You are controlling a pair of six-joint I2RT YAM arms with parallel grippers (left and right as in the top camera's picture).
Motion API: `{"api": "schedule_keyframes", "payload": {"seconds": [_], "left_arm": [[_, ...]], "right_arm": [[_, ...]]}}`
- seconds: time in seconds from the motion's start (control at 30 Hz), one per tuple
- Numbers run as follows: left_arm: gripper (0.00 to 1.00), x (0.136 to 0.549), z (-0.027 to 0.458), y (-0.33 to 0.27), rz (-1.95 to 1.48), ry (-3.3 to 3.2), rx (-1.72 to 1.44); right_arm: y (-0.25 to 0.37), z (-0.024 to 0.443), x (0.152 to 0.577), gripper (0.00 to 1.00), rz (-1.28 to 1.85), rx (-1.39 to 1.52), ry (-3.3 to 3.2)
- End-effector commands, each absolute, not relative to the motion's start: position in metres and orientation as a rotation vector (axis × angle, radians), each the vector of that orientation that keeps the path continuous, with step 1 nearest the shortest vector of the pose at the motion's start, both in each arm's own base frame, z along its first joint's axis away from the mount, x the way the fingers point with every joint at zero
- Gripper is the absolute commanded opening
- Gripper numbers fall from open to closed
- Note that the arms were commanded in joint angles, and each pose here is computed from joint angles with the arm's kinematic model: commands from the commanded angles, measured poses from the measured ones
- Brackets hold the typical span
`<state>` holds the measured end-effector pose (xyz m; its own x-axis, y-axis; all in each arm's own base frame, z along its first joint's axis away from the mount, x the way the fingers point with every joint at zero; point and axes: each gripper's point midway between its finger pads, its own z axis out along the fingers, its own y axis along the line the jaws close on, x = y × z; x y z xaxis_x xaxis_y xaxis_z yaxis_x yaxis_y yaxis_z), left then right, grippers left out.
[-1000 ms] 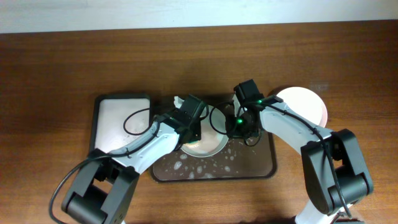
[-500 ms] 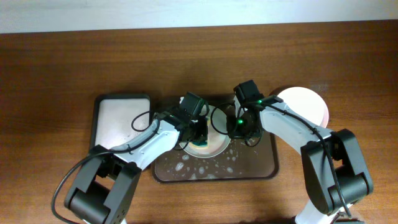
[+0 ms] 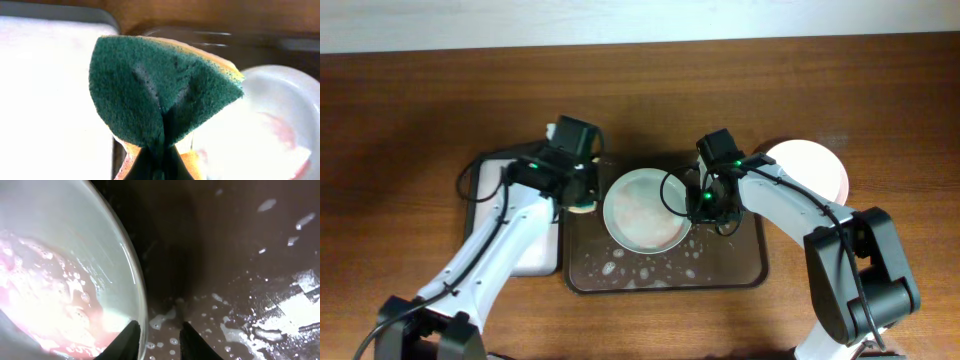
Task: Clean dirty plates on tray and stack at the side
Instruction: 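Scrub the pale green plate with the sponge in the left gripper, then carry the pale green plate right and stack it on the plate pile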
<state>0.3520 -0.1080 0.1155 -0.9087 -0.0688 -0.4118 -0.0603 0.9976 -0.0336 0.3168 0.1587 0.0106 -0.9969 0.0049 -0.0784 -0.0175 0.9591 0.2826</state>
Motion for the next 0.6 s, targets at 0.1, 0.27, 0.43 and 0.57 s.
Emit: {"api": "schedule_keyframes", "payload": {"seconds": [0.1, 0.27, 0.43, 0.57], "left_arm": [[0.0, 0.348, 0.068, -0.016, 0.052, 2.846, -0.229], [0.04, 0.345, 0.019, -0.016, -0.138, 2.968, -0.221], [1.0, 0.346, 0.027, -0.017, -0.148, 2.97, -0.272], [1.0, 0.358, 0.082, -0.017, -0.168, 2.818, -0.278]], "right_arm": [[0.155, 0.007, 0.317, 0.23, 0.408, -0.008, 3.036], [0.155, 0.006, 0.316, 0.23, 0.407, -0.007, 3.037], [0.155, 0.007, 0.318, 0.39, 0.41, -0.008, 3.03], [0.16, 0.01, 0.331, 0.15, 0.432, -0.018, 2.973]]}}
